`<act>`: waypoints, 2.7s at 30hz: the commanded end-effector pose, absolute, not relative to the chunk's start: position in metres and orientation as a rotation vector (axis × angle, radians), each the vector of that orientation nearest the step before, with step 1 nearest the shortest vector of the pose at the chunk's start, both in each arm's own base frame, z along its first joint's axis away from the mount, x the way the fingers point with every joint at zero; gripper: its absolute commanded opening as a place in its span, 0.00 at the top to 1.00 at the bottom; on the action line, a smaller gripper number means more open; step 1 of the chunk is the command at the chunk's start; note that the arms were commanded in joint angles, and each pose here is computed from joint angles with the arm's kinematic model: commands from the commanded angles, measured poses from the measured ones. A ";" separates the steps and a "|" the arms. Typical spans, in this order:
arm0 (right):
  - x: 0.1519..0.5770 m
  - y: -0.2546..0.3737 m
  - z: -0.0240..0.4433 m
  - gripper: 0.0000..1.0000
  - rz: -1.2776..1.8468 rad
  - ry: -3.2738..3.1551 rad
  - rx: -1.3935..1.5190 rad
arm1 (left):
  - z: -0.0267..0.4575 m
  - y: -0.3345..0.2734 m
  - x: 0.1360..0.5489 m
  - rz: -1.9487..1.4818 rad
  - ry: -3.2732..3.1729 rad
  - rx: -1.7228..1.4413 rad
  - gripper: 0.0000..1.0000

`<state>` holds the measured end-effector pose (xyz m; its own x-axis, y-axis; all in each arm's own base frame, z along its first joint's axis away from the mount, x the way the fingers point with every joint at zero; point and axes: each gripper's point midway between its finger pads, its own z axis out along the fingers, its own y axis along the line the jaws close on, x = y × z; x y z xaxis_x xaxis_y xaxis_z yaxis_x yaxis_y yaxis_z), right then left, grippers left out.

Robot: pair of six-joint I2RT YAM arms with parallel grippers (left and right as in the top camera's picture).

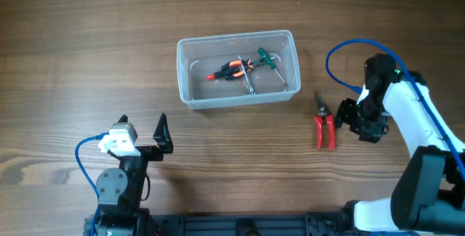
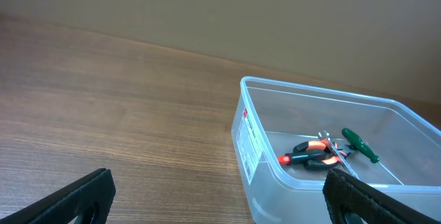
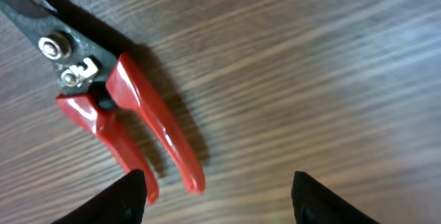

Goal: Pack container

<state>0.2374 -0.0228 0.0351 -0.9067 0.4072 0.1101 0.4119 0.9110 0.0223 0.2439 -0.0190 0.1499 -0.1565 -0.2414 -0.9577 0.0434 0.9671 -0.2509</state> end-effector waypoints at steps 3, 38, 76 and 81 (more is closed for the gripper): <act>0.239 -0.004 0.028 0.35 -0.235 -3.010 -0.487 | 0.148 -0.017 0.244 -0.253 1.714 -0.167 0.00; 0.248 0.004 -0.017 0.96 -0.287 -2.957 -0.570 | 0.148 -0.017 0.244 -0.253 1.714 -0.167 0.00; 0.418 0.212 0.263 0.00 -0.130 -3.671 1.605 | 0.148 -0.017 0.244 -0.253 1.714 -0.167 0.00; 0.368 0.132 0.402 0.00 -0.052 -4.153 1.256 | 0.148 -0.017 0.244 -0.253 1.714 -0.167 0.00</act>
